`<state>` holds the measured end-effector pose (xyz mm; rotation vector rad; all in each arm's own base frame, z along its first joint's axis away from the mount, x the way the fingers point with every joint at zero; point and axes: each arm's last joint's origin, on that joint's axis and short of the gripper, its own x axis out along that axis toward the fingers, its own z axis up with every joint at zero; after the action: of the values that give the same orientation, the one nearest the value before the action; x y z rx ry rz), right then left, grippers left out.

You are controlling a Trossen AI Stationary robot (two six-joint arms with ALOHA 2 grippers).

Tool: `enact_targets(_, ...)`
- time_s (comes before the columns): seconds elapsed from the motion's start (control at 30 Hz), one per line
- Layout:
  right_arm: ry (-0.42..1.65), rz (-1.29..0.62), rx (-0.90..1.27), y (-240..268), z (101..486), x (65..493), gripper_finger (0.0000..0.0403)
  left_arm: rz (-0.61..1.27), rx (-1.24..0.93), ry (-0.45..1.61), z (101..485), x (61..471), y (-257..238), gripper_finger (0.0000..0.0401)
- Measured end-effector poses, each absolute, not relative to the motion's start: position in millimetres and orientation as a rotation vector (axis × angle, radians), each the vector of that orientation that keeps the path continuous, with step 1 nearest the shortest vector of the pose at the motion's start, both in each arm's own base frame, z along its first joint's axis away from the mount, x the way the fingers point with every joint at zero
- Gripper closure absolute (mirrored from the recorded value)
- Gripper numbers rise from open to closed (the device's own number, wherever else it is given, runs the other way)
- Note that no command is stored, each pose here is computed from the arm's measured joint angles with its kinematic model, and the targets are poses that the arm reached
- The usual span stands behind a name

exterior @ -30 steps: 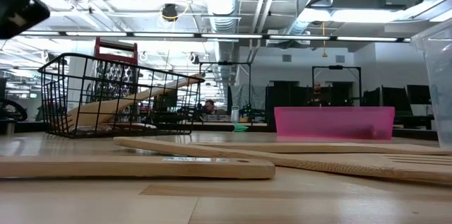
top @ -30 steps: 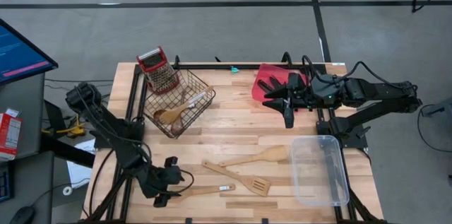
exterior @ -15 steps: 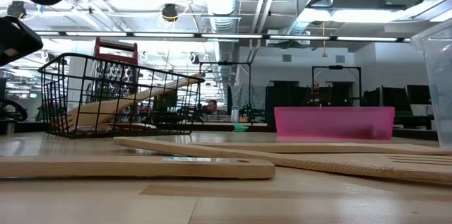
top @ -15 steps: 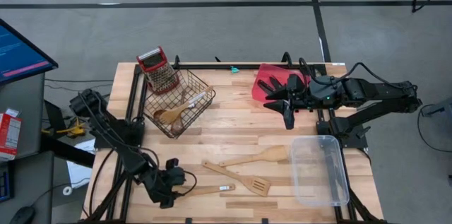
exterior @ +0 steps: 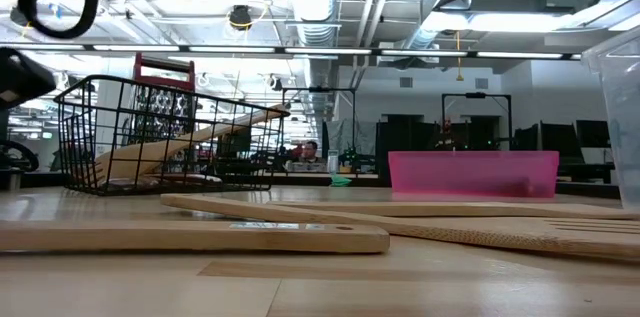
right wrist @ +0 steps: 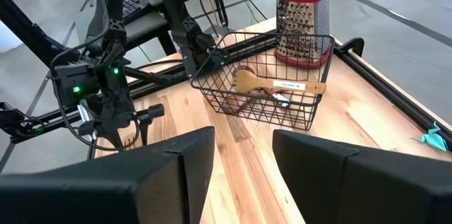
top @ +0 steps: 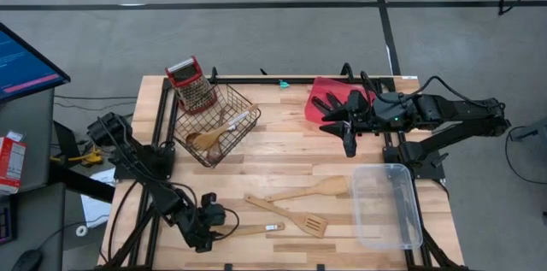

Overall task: Pick & Place Kitchen Items
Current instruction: Put the brown serving spoon into the black wire basket

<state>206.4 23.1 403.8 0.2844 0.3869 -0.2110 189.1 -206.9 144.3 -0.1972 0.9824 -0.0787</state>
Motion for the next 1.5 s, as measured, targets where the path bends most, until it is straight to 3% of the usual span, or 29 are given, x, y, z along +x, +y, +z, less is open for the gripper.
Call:
enact_targets(0.37, 0.389, -0.211, 0.283, 23.1, 403.6, 206.3, 0.0242, -0.181, -0.290, 0.982, 153.7, 195.0, -220.5, 0.0181)
enact_targets(1.13, 0.437, -0.221, 0.271, 22.6, 399.4, 204.3, 0.0242, -0.070, -0.188, 1.026, 115.8, 204.6, -225.8, 0.0187)
enact_targets(1.5, 0.458, -0.225, 0.266, 22.4, 397.5, 203.3, 0.0242, 0.078, -0.052, 1.186, 111.0, 197.8, -201.6, 0.0187)
